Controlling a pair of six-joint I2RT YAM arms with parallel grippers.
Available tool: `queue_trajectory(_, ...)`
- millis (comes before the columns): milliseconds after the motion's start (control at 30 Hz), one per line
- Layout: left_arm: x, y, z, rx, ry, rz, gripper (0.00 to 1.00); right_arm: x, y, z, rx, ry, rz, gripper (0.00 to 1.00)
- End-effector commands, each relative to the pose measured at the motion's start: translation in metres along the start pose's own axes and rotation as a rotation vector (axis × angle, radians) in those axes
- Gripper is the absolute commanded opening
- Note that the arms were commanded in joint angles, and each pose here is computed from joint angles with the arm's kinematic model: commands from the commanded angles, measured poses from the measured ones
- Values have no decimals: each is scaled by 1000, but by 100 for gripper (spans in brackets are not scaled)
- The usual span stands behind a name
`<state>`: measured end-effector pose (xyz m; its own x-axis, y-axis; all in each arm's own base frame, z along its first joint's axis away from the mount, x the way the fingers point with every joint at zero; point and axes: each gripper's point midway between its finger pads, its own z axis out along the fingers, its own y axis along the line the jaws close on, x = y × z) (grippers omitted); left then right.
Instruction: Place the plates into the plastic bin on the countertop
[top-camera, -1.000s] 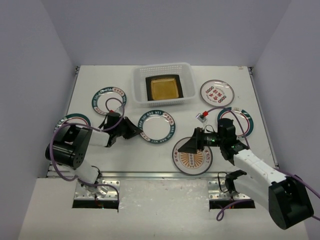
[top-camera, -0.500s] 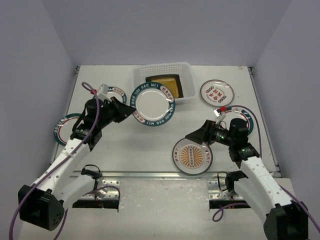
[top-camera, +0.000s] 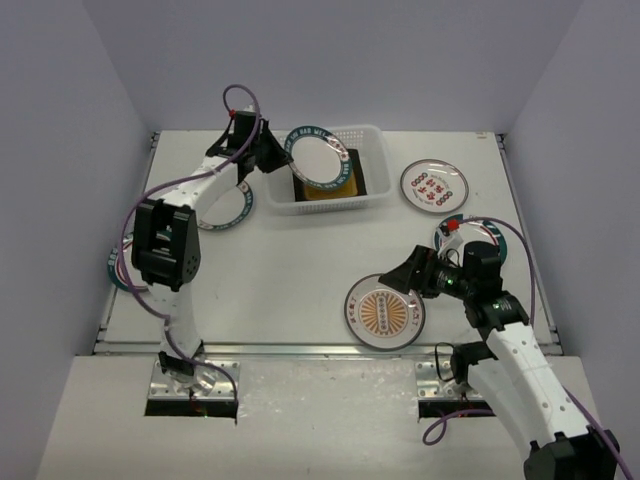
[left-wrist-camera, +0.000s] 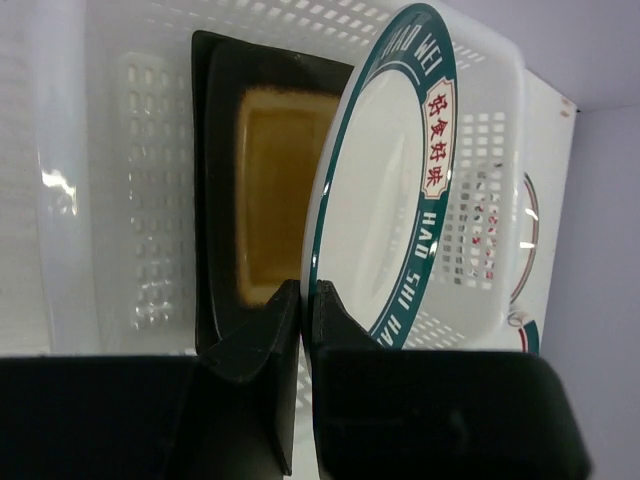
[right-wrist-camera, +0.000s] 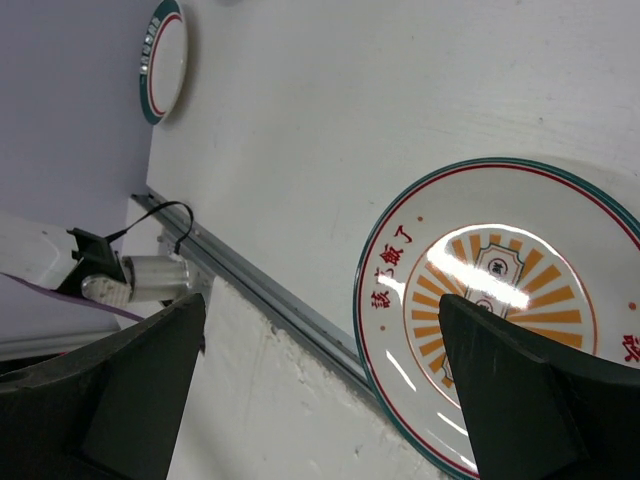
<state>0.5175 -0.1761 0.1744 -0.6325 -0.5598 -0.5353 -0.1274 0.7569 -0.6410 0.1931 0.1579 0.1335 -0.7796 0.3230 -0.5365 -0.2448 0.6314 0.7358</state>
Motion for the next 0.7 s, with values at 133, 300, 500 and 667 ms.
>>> queue_trajectory(133,-39,-29,43,64,-18,41,0,-6,-11,-13,105,-35,-76,99)
queue_trajectory(300,-22,-18,62,43,28,25,14,-4,-31,-20,221,-32,-85,99)
queue_trajectory(500,-1,-7,64,-20,35,56,58,-16,-74,-43,523,-79,-85,99)
queue_trajectory(667,8,-15,46,-73,0,126,89,-4,-99,-37,621,-9,-14,99)
